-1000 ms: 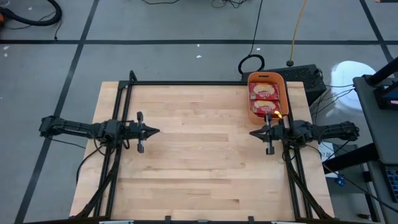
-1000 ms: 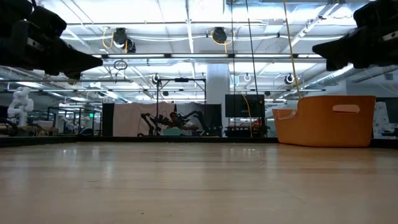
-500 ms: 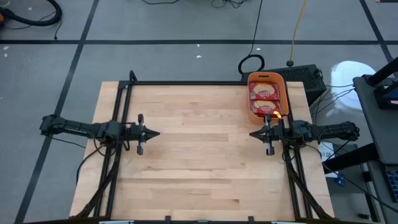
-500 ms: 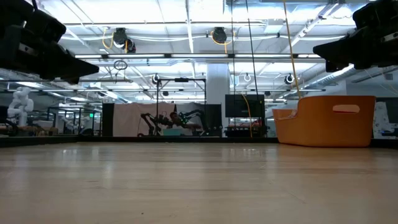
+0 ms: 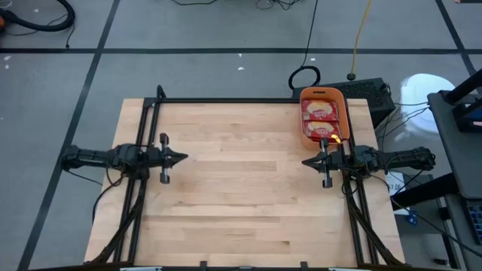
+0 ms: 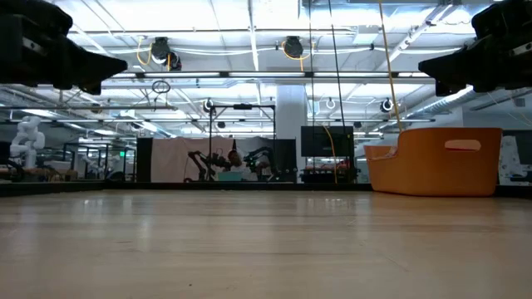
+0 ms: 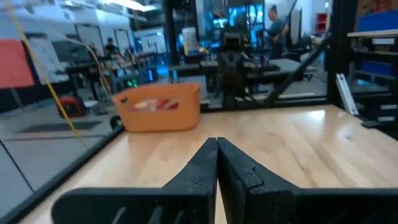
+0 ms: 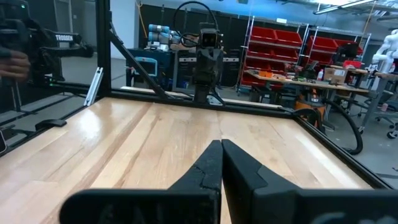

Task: Sort popcorn bags into baskets
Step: Return to Home Position

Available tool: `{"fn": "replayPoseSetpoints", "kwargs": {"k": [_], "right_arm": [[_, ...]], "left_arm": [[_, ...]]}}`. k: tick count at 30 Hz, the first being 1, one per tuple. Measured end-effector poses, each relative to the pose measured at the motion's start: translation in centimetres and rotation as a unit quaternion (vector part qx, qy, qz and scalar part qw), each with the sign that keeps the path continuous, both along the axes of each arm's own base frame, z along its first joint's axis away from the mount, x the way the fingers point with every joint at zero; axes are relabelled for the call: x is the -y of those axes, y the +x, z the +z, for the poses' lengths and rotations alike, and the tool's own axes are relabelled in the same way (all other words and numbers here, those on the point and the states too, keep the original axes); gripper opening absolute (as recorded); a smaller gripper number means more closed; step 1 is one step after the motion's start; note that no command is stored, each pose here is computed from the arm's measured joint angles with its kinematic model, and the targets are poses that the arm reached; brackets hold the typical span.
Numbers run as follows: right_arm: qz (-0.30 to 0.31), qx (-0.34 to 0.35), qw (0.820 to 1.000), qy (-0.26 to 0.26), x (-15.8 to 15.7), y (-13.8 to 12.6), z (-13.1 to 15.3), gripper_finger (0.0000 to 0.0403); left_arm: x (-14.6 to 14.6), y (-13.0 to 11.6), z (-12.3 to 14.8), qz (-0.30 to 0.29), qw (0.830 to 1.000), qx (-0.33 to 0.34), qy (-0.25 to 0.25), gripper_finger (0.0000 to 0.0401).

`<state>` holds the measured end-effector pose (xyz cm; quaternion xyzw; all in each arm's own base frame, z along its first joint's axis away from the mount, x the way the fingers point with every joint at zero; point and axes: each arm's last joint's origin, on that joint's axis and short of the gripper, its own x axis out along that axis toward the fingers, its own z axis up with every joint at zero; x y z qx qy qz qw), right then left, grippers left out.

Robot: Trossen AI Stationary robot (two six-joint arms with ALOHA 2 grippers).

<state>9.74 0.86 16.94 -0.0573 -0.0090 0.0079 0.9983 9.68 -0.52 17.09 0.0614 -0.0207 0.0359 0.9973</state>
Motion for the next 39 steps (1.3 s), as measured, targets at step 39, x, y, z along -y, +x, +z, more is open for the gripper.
{"fn": "replayPoseSetpoints", "kwargs": {"k": [39], "right_arm": [[-0.001, 0.001, 1.000, 0.000, 0.0, 0.0, 0.0, 0.0000]], "left_arm": [[-1.2, 0.1, -0.3, 0.005, 1.000, -0.015, -0.012, 0.0010]]}}
